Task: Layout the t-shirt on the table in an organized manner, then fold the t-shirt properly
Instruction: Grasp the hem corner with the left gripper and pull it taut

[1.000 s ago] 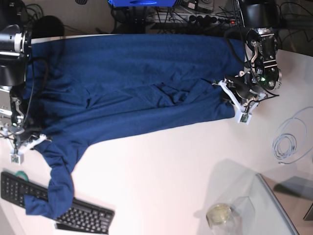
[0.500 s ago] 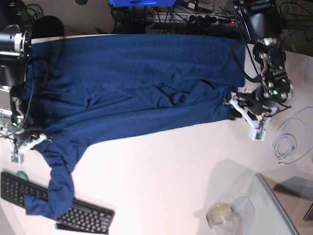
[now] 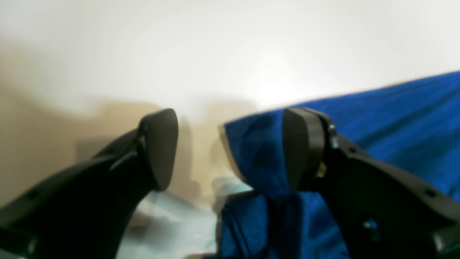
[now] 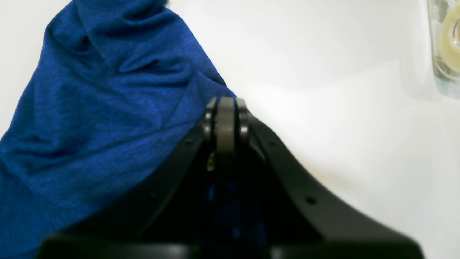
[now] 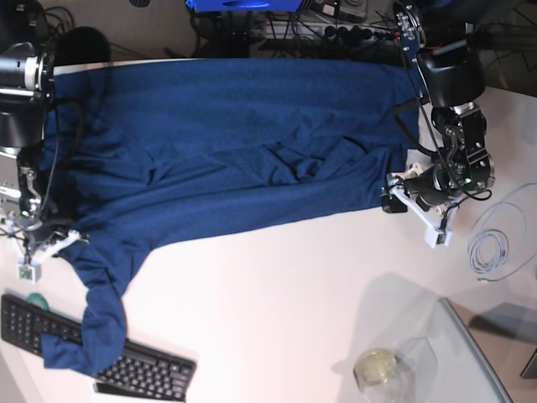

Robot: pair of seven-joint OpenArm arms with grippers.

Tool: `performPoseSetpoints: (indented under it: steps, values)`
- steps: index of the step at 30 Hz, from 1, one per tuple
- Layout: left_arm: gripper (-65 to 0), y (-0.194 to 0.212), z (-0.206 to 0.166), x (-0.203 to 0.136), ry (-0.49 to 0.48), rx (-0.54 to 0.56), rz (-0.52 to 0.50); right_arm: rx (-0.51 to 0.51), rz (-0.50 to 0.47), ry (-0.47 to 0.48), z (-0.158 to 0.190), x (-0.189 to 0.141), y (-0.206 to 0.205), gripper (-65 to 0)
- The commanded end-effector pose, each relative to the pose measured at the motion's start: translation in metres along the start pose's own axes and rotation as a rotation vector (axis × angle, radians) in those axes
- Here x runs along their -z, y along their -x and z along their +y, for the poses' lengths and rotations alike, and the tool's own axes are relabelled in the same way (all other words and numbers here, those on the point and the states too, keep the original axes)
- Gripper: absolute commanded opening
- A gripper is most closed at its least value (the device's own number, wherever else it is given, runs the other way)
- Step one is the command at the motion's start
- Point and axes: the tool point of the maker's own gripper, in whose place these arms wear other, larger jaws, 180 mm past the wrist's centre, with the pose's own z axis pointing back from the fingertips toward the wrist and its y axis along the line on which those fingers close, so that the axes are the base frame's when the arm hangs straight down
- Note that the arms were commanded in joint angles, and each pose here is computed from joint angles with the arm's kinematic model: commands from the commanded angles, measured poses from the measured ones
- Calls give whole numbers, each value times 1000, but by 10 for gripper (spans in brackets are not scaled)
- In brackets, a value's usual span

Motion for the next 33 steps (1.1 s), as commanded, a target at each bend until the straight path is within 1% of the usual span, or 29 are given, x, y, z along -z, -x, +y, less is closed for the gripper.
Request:
performPoseSetpoints:
  steps: [1, 3, 6, 9, 10, 11, 14, 15, 20, 22, 27, 33]
  values:
    - [-216, -16, 3, -1, 2, -3, -39, -2, -73, 7, -6, -1, -31, -645]
    - [-216, -6, 2, 4, 13, -19, -13, -2, -75, 7, -6, -1, -31, -645]
    - [-216, -6, 0, 8, 21, -34, -45, -2, -75, 7, -6, -1, -31, -645]
    - [-227, 5, -2, 15, 34, -58, -31, -2, -75, 7, -6, -1, -31, -645]
    - [-258, 8, -3, 16, 36, -63, -25, -2, -75, 7, -6, -1, -31, -645]
    - [-326, 11, -6, 18, 42, -68, -20, -2, -75, 7, -6, -1, -31, -645]
    - [-601, 9, -12, 20, 50, -70, -35, -2, -75, 7, -6, -1, -31, -645]
    - [-650, 8, -13, 20, 52, -70, -38, -2, -75, 7, -6, -1, -31, -645]
    - [-650, -15, -17, 21, 59, -65, -73, -2, -75, 7, -6, -1, -31, -645]
    - [-650, -37, -18, 18, 60, -57, -112, -2, -77, 7, -6, -1, -32, -645]
    - [-650, -70, -17, 14, 60, -48, -165, -1, -94, 8, -7, 0, -42, -645]
    - [-650, -96, -20, 10, 68, -44, -189, -1, -116, 7, -6, 0, -57, -645]
